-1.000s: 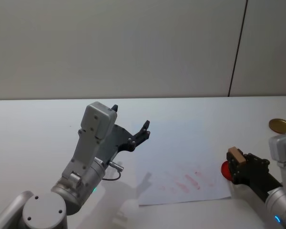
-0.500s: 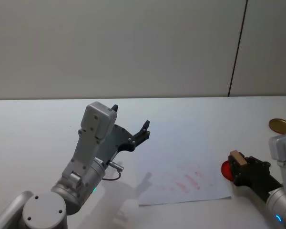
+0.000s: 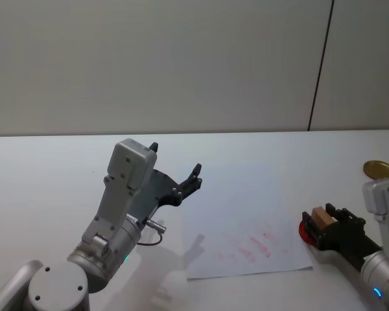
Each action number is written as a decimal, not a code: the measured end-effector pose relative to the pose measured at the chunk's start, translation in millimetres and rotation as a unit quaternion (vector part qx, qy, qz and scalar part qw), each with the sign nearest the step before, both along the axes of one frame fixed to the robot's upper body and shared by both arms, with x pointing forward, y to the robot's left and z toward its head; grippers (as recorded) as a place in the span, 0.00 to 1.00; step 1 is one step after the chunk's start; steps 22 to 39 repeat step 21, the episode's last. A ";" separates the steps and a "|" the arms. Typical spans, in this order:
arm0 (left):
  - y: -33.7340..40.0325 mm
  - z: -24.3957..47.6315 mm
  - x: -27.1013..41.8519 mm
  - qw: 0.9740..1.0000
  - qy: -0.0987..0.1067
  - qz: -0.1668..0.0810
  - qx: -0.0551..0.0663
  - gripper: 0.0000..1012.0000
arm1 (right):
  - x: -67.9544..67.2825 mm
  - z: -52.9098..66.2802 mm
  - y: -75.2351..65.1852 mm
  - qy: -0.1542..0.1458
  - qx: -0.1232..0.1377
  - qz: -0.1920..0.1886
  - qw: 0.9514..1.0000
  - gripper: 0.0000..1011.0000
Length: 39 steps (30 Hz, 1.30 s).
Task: Use the one hand to pick up the stamp and affix it onto the A4 paper.
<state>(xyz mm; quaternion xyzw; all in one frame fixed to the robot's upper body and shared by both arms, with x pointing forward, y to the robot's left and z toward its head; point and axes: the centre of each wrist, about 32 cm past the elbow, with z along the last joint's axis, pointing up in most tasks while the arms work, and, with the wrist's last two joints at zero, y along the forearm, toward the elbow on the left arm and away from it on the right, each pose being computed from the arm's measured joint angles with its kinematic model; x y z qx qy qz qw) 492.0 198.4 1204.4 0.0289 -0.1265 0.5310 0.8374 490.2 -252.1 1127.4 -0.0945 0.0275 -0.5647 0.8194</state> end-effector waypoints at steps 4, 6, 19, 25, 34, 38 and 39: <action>0.0 0.0 0.0 1.000 0.000 0.000 0.000 0.98 | 0.4 0.6 -0.1 0.000 0.000 0.000 1.000 0.63; 0.0 0.0 0.0 1.000 0.000 0.000 0.000 0.98 | 0.6 3.2 0.4 -0.006 0.001 0.001 1.000 0.73; 0.0 0.0 0.0 1.000 0.000 0.000 0.000 0.98 | -3.5 18.1 3.9 -0.044 0.000 0.000 0.999 0.99; 0.0 0.0 0.0 1.000 0.000 0.000 0.000 0.98 | -4.1 19.9 4.2 -0.048 0.000 0.000 0.999 0.99; 0.0 0.0 0.0 1.000 0.000 0.000 0.000 0.98 | -4.1 19.9 4.2 -0.048 0.000 0.000 0.999 0.99; 0.0 0.0 0.0 1.000 0.000 0.000 0.000 0.98 | -4.1 19.9 4.2 -0.048 0.000 0.000 0.999 0.99; 0.0 0.0 0.0 1.000 0.000 0.000 0.000 0.98 | -4.1 19.9 4.2 -0.048 0.000 0.000 0.999 0.99</action>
